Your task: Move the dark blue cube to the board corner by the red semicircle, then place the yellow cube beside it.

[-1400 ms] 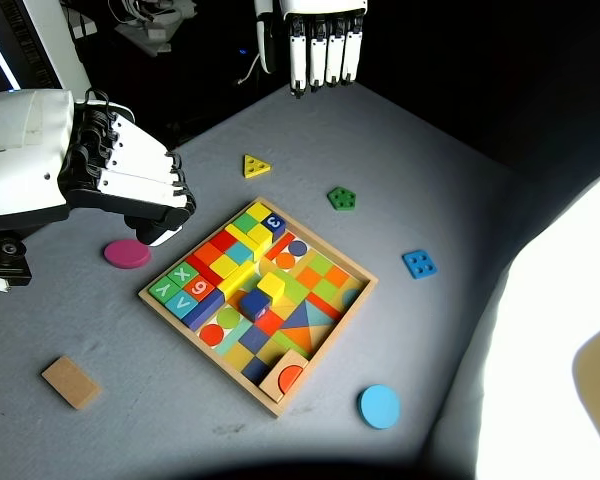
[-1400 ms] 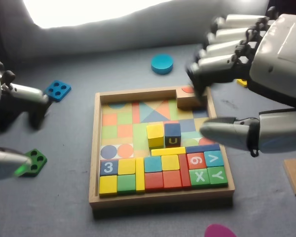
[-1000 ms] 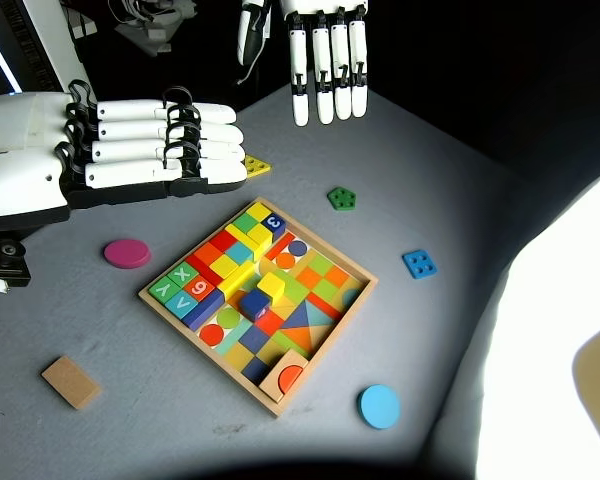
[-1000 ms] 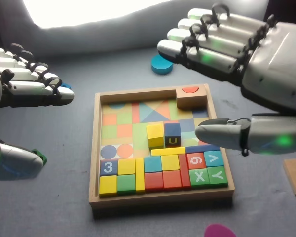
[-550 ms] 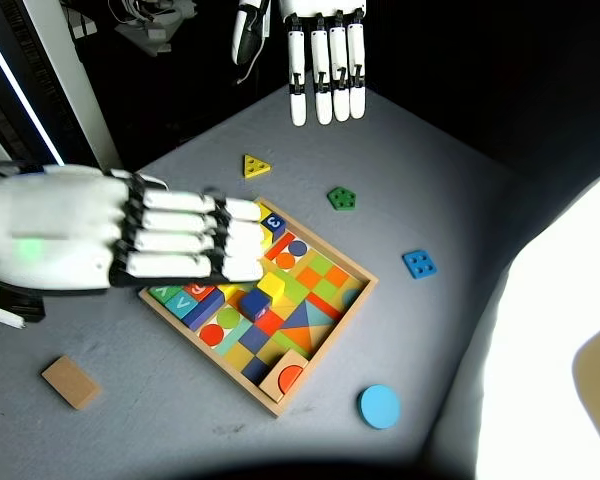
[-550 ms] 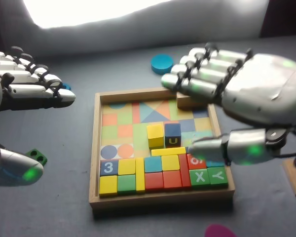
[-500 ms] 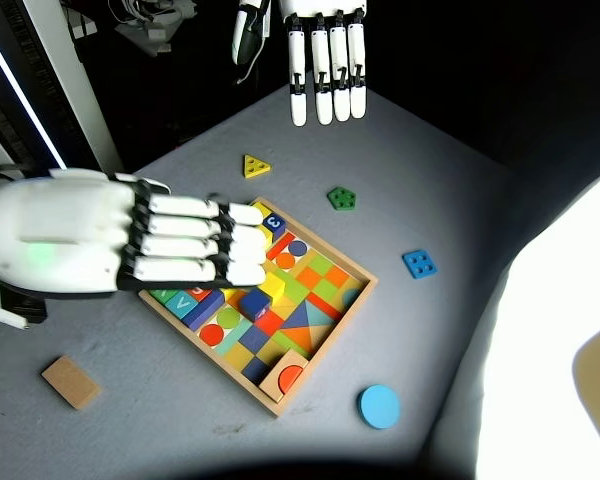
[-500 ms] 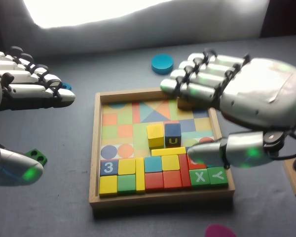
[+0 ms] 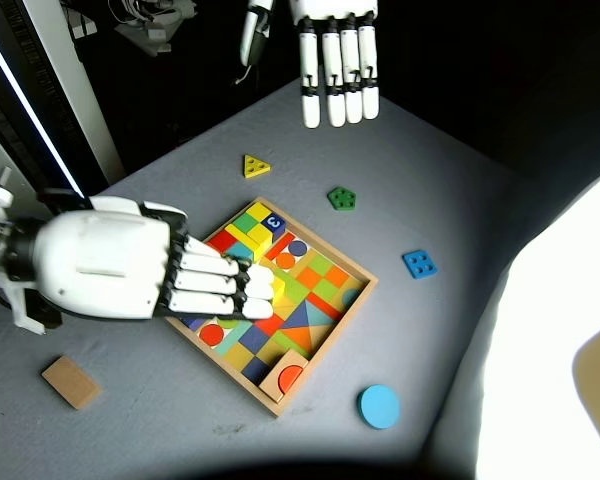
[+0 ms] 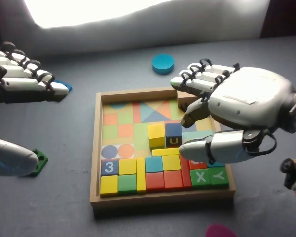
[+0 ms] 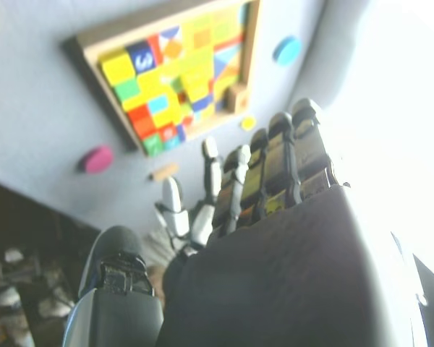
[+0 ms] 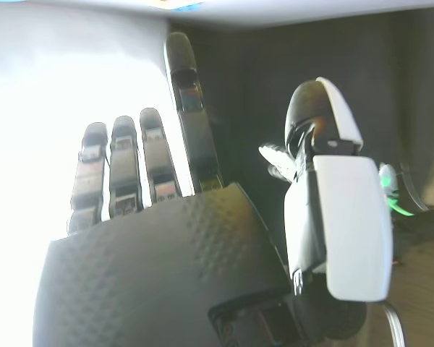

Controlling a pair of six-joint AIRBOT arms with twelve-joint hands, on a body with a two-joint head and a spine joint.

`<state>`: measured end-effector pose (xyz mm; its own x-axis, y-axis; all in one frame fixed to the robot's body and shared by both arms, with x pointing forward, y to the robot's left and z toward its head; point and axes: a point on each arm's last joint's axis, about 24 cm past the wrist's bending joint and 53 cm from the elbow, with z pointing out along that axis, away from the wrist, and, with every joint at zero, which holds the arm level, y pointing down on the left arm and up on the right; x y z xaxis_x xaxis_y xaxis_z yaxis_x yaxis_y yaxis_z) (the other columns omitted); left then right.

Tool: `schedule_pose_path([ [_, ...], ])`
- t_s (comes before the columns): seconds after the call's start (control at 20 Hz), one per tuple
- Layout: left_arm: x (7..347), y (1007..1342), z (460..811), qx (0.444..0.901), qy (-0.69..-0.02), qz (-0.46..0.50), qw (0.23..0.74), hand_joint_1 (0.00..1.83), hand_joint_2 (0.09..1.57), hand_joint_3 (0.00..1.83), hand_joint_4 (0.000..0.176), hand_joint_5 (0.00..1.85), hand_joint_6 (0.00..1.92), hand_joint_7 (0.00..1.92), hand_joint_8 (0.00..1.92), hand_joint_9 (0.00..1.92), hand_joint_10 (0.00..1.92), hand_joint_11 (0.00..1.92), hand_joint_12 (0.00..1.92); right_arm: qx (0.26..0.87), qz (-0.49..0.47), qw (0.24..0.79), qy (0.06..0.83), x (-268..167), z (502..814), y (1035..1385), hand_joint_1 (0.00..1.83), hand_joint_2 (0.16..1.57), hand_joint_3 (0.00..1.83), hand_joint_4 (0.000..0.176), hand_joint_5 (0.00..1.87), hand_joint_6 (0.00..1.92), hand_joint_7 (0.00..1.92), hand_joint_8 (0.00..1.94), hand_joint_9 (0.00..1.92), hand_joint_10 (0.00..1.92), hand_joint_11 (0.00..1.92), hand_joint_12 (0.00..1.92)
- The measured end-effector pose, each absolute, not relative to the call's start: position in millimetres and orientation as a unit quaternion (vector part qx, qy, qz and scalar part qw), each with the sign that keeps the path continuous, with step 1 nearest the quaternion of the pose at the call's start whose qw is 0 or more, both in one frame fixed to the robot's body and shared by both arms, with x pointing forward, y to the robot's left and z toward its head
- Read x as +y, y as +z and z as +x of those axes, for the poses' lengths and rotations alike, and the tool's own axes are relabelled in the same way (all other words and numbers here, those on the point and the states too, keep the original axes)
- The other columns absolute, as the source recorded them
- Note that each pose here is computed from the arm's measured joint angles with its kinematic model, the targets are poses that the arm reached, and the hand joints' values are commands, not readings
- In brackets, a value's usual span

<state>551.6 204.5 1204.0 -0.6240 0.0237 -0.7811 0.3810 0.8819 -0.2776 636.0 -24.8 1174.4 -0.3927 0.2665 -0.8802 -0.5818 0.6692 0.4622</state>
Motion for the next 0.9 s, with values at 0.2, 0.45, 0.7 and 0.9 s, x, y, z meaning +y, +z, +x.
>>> schedule_pose_path([
  [0.2,201.8,1204.2,551.9,0.876,-0.217,0.115,0.415,0.00,1.20,0.00,0.053,0.03,0.01,0.00,0.00,0.00,0.00,0.03,0.03,0.739,-0.098,0.550,0.377,-23.5,647.8,1169.7,0.00,1.17,0.00,0.035,0.72,0.19,0.00,0.00,0.00,0.00,0.00,0.00],
  [0.45,193.5,1204.8,546.9,0.875,-0.223,0.121,0.412,0.00,1.20,0.00,0.059,0.03,0.01,0.00,0.00,0.00,0.00,0.00,0.10,0.728,-0.095,0.566,0.376,-18.5,650.8,1173.6,0.00,1.18,0.01,0.022,0.72,0.18,0.00,0.00,0.00,0.00,0.00,0.00],
  [0.7,193.0,1204.9,546.7,0.875,-0.220,0.124,0.414,0.00,1.21,0.00,0.054,0.04,0.00,0.00,0.00,0.00,0.00,0.00,0.14,0.737,-0.091,0.555,0.375,-6.8,650.0,1163.4,0.00,1.18,0.01,0.023,0.71,0.17,0.00,0.00,0.00,0.00,0.00,0.00],
  [0.9,190.0,1205.8,544.8,0.874,-0.224,0.126,0.413,0.00,1.21,0.00,0.053,0.02,0.00,0.00,0.00,0.00,0.00,0.00,0.10,0.739,-0.094,0.549,0.379,-0.2,646.8,1160.7,0.00,1.18,0.01,0.032,0.70,0.16,0.00,0.00,0.00,0.00,0.00,0.00],
])
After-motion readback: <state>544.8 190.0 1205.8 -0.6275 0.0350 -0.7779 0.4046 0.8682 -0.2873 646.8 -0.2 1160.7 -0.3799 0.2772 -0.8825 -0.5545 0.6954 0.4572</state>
